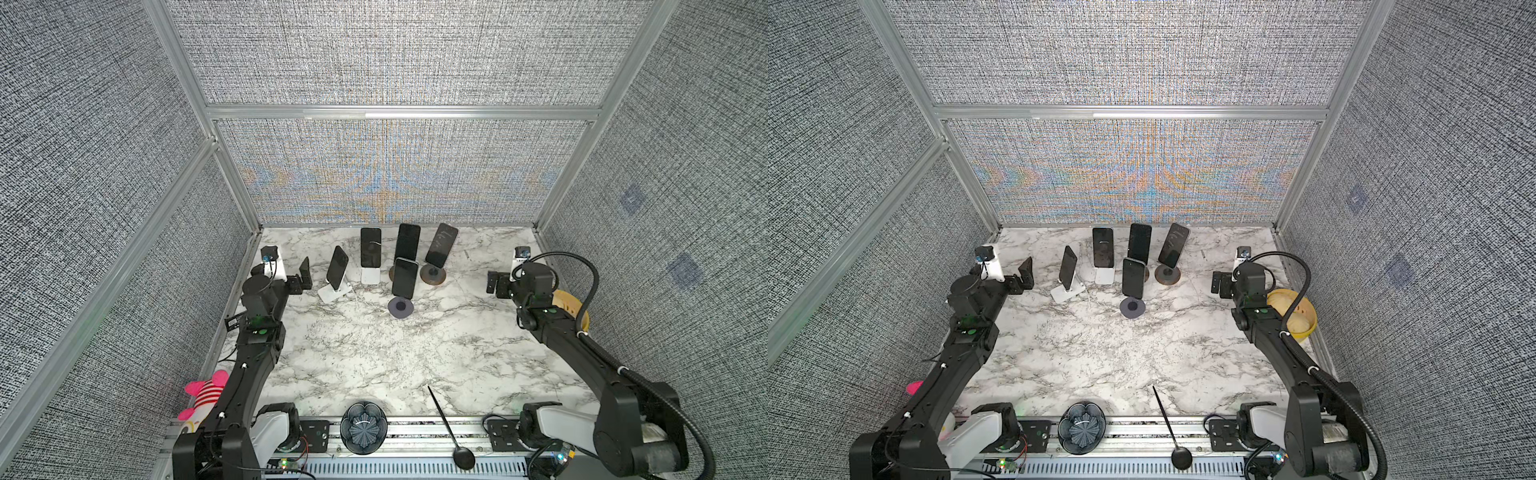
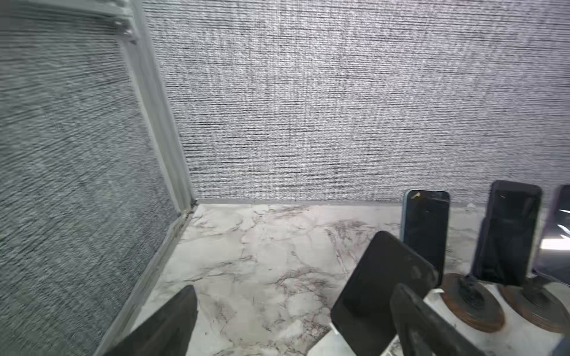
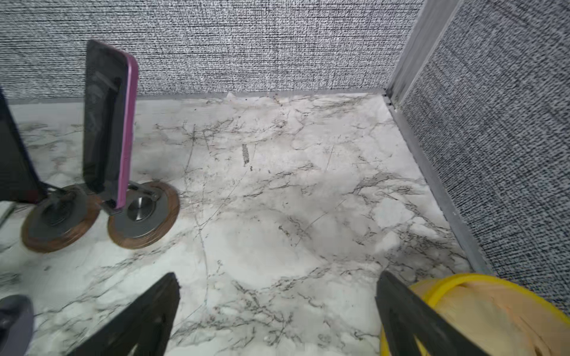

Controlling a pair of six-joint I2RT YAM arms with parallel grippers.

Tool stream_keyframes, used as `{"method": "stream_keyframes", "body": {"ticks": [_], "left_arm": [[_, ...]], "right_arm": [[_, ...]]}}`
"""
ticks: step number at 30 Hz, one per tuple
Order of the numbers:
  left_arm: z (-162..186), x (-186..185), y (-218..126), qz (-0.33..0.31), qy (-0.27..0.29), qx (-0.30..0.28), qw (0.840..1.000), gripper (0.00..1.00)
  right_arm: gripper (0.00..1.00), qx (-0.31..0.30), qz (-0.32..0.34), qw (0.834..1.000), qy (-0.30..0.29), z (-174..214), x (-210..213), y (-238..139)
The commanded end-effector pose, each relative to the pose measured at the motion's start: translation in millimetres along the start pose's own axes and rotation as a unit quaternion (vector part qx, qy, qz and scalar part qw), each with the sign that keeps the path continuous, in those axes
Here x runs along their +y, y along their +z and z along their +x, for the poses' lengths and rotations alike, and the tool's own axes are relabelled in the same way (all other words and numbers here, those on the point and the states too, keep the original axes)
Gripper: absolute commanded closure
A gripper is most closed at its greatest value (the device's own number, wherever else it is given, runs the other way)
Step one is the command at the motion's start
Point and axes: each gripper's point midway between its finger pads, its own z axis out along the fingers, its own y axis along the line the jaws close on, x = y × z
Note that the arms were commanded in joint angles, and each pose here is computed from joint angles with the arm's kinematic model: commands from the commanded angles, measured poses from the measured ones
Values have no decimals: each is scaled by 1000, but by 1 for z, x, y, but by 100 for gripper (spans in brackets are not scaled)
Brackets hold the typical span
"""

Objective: Remove the phone from the phone stand
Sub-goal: 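Raise both arms and move both grippers toward the phone stands, then grip the mint-green phone with left gripper while right gripper reaches grey stand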

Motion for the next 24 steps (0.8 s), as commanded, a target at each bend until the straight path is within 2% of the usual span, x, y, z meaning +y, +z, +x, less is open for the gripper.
{"method": "stream_keyframes", "body": {"ticks": [1, 4, 7, 9, 13, 16, 20, 22, 24], "left_arm": [[26, -38, 2, 102, -7, 86, 991, 1], [17, -67, -1, 162, 3, 94, 982, 1], [14, -94, -9, 199, 21, 120, 972, 1], [13, -104, -13, 197, 28, 129, 971, 1], [7, -127, -22, 202, -15, 130, 971, 6], [10, -150, -26, 196, -38, 138, 970, 9], [8, -173, -25, 162, -67, 131, 976, 6], [9, -191, -23, 164, -73, 136, 974, 5], [12, -209, -20, 169, -77, 143, 972, 3]], "right_arm": [[1, 136, -75, 987, 33, 51, 27, -13], [1, 176, -128, 975, 43, 54, 52, -24], [1, 195, -151, 968, 38, 54, 68, -35], [1, 204, -153, 966, 42, 53, 74, -41], [1, 208, -197, 955, 73, 53, 95, -53], [1, 218, -239, 940, 108, 56, 113, -54], [2, 251, -278, 913, 160, 70, 134, -46], [7, 266, -297, 898, 187, 78, 145, -41], [23, 282, -314, 884, 201, 85, 158, -38]]}}
